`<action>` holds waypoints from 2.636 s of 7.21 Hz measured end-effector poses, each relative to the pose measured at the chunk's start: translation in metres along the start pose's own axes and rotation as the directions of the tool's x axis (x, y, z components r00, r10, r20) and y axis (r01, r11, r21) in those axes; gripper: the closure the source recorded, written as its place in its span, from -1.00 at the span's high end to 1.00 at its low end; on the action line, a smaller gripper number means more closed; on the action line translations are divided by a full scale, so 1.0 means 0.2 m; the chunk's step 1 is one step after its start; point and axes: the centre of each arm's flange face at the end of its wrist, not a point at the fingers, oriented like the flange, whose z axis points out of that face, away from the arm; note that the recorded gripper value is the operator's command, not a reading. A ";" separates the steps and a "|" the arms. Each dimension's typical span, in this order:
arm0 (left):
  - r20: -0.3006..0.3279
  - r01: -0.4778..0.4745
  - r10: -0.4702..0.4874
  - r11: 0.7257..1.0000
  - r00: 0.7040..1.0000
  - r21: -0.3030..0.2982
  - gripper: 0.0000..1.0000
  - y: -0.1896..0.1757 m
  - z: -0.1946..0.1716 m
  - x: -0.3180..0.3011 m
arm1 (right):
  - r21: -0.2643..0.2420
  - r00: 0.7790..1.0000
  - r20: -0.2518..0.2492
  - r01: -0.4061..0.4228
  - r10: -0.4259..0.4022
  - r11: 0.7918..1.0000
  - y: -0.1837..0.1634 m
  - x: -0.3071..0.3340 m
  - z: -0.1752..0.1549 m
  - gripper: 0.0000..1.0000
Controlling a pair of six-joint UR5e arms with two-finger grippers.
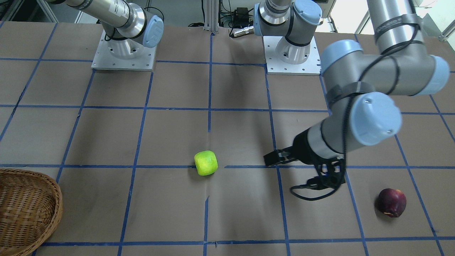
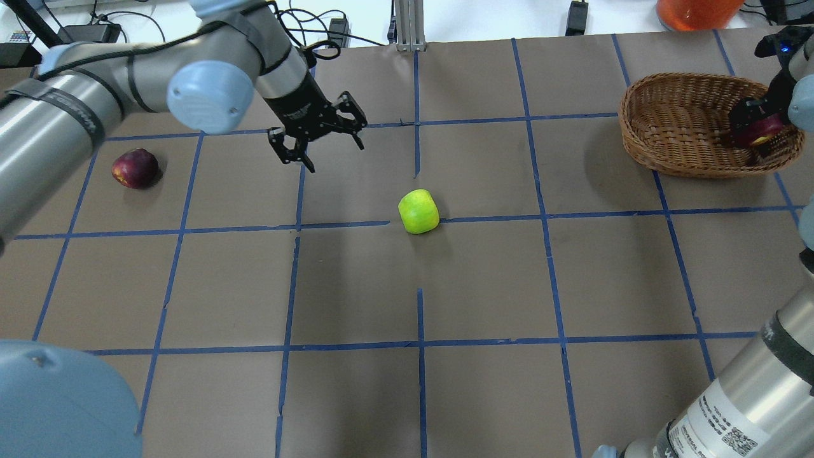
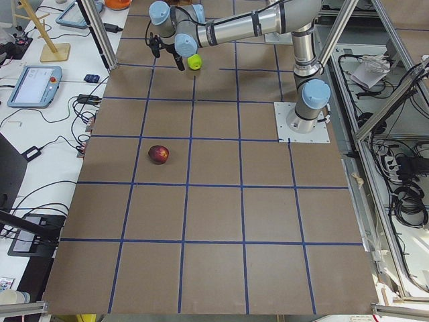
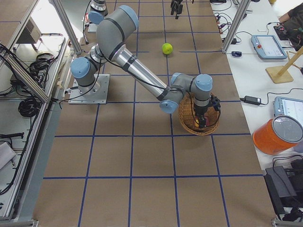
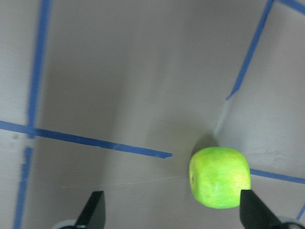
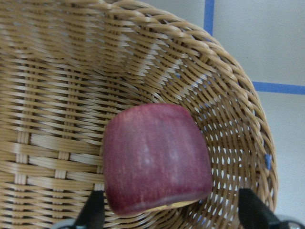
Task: Put all apples into basket
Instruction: 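Move the left gripper toward the dark red apple while the right withdraws from the basket, then grasp the green apple with the right gripper while the left grasps the dark red apple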
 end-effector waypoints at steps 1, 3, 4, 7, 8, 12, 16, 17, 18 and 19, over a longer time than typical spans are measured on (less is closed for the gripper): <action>0.057 -0.064 0.064 0.998 0.996 -0.011 1.00 -0.10 -0.06 -0.24 | -0.021 0.999 0.036 0.025 -0.024 0.999 -0.03 -0.12 -0.16 1.00; 0.210 -0.296 0.296 0.955 0.932 -0.031 1.00 -0.29 -0.09 -0.67 | -0.058 0.991 0.114 0.081 -0.074 0.995 -0.08 -0.69 -0.63 1.00; 0.270 -0.414 0.411 0.909 0.871 -0.048 1.00 -0.38 -0.10 -0.87 | -0.070 0.985 0.141 0.105 -0.094 0.992 -0.09 -1.07 -0.79 1.00; 0.333 -0.691 0.680 0.715 0.653 -0.106 1.00 -0.62 0.01 -1.36 | -0.093 0.970 0.180 0.182 -0.163 0.979 0.00 -2.13 -0.98 1.00; 0.336 -0.725 0.714 0.679 0.615 -0.115 1.00 -0.67 0.06 -1.48 | -0.096 0.960 0.185 0.229 -0.209 0.969 0.08 -2.44 -1.01 1.00; 0.274 -0.730 0.722 0.677 0.636 -0.090 1.00 -0.75 0.27 -1.58 | -0.194 0.940 0.245 0.287 -0.237 0.938 0.25 -3.01 -0.72 1.00; 0.254 -0.723 0.721 0.683 0.644 -0.106 -0.36 -0.77 0.35 -1.60 | -0.223 0.941 0.275 0.260 -0.195 0.940 0.23 -3.11 -0.48 1.00; 0.244 -0.711 0.712 0.695 0.658 -0.111 -0.36 -0.75 0.32 -1.57 | -0.211 0.940 0.276 0.264 -0.202 0.941 0.22 -3.12 -0.46 1.00; 0.208 -0.670 0.679 0.732 0.704 -0.123 -0.35 -0.71 0.30 -1.51 | -0.202 0.939 0.276 0.263 -0.203 0.943 0.21 -3.13 -0.42 1.00; 0.147 -0.605 0.617 0.787 0.773 -0.124 -0.35 -0.64 0.29 -1.42 | -0.204 0.940 0.273 0.262 -0.202 0.943 0.20 -3.14 -0.37 0.32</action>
